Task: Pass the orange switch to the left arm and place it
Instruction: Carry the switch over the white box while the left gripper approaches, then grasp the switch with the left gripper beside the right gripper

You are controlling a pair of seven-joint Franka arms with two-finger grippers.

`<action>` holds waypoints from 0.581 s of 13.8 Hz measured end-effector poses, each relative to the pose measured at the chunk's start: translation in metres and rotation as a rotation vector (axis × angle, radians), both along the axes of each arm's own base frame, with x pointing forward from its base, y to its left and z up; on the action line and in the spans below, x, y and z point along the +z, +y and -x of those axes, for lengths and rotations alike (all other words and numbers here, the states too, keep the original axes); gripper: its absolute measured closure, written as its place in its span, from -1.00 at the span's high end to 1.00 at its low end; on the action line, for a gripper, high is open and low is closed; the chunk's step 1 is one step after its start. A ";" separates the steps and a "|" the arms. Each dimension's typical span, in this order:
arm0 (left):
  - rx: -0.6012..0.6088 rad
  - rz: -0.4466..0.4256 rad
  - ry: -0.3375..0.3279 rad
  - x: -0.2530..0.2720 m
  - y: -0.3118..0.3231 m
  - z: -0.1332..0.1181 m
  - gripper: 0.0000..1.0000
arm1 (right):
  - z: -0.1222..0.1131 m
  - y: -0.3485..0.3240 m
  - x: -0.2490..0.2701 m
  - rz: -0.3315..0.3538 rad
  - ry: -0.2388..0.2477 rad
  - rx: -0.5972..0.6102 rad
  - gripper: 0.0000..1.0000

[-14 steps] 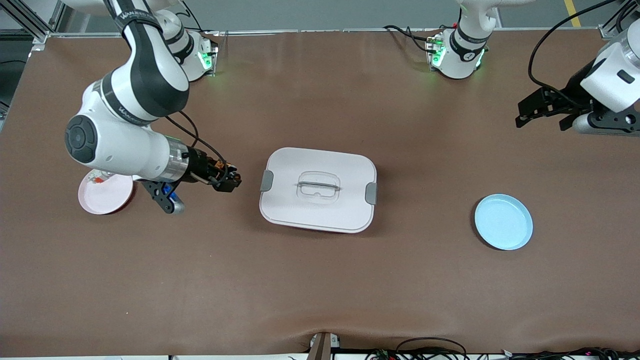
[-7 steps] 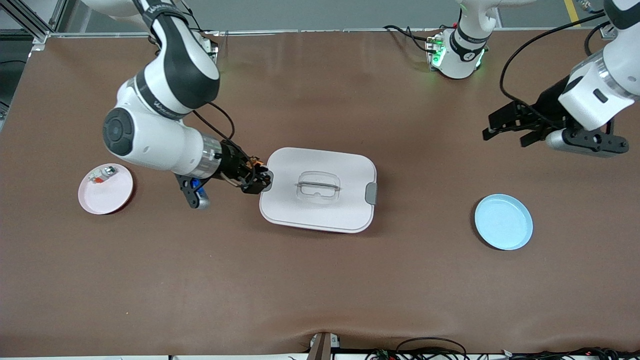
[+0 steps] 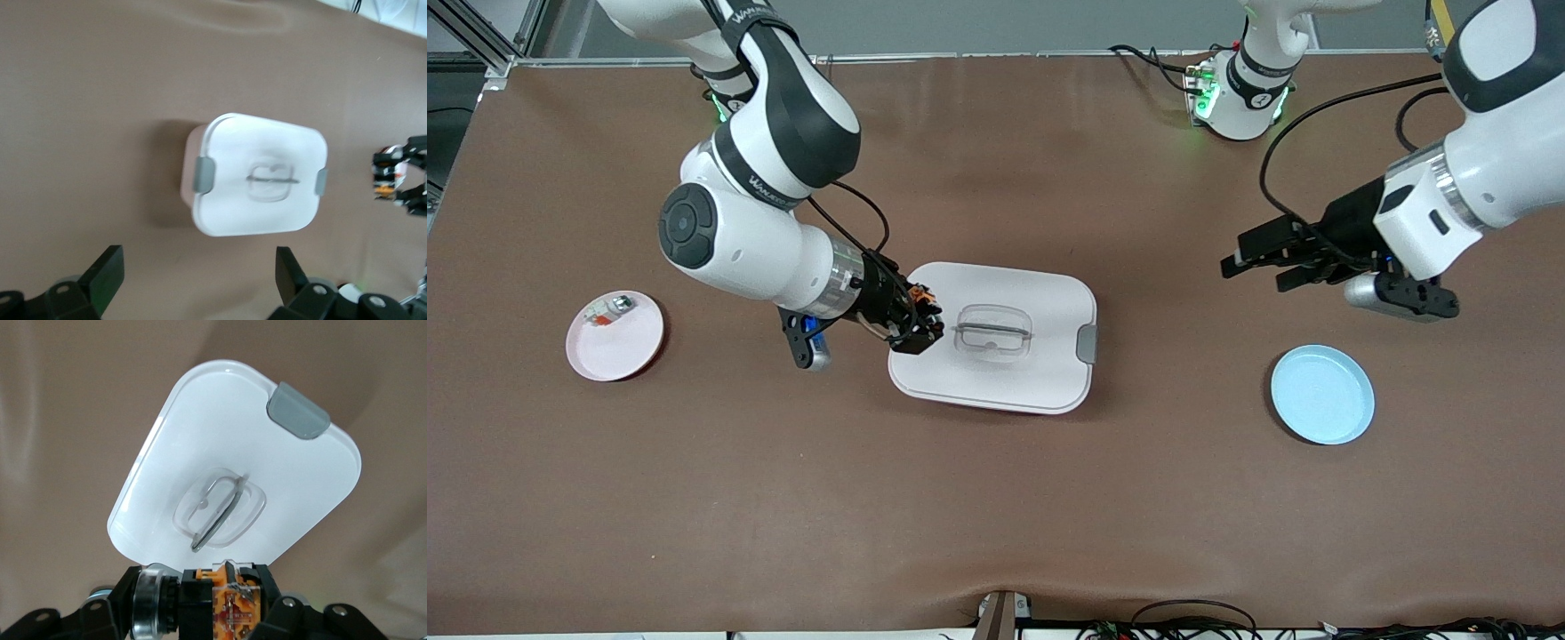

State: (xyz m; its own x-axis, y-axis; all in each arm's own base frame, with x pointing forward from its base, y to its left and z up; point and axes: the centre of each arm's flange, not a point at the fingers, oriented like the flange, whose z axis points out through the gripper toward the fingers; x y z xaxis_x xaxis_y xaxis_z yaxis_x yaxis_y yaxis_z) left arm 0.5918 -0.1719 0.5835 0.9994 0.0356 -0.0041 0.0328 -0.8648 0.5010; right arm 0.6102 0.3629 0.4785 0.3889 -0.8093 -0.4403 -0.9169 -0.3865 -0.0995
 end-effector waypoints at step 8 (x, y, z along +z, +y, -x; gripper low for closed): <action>0.027 0.214 0.037 -0.025 -0.068 -0.004 0.86 | -0.007 0.039 0.017 -0.042 0.017 -0.115 0.44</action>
